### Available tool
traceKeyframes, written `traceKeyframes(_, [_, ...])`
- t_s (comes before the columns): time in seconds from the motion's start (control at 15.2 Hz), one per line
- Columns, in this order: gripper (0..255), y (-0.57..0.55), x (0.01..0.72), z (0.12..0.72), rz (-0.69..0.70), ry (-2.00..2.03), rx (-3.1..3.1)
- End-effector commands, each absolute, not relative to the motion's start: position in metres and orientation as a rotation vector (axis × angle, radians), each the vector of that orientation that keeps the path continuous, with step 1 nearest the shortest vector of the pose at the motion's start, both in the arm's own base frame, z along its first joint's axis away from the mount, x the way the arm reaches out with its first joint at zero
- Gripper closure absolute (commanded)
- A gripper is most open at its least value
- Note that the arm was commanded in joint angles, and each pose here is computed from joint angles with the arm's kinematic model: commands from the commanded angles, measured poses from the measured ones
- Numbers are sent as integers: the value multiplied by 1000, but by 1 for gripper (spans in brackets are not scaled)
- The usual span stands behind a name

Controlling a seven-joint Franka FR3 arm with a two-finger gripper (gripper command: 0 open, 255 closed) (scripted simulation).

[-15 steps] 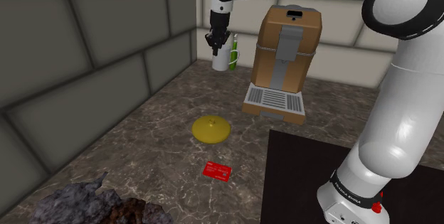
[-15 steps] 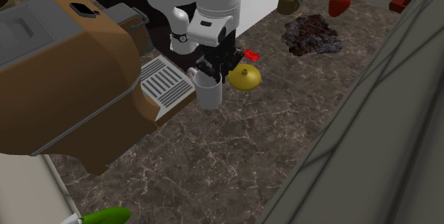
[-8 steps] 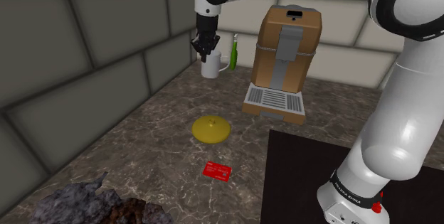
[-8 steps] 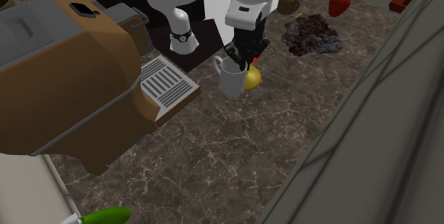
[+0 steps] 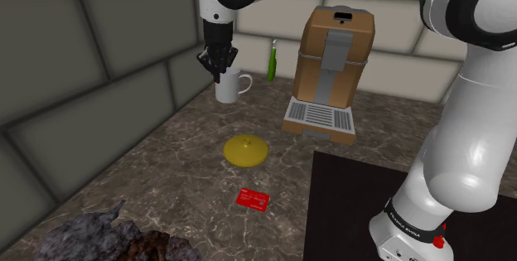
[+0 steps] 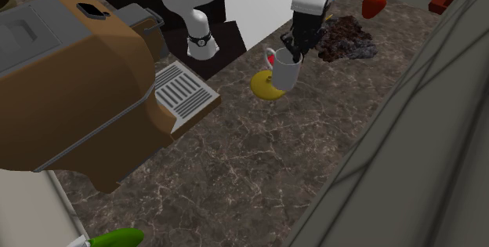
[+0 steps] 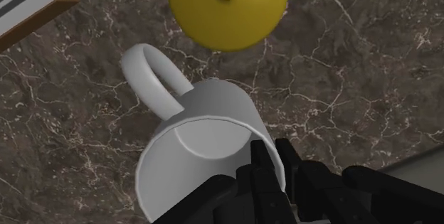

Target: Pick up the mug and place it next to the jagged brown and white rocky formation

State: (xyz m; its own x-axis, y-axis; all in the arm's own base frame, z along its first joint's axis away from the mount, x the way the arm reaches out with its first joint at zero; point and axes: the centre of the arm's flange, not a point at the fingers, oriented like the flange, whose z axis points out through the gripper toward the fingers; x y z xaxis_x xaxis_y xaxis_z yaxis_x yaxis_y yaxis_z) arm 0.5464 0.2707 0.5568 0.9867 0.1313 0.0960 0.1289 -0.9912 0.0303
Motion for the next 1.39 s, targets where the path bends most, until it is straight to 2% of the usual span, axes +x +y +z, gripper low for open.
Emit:
traceKeyframes(0.0, [255,297,537,557,154,201,3107])
traceKeyframes(1.32, [255,541,451,553,154,201,3107])
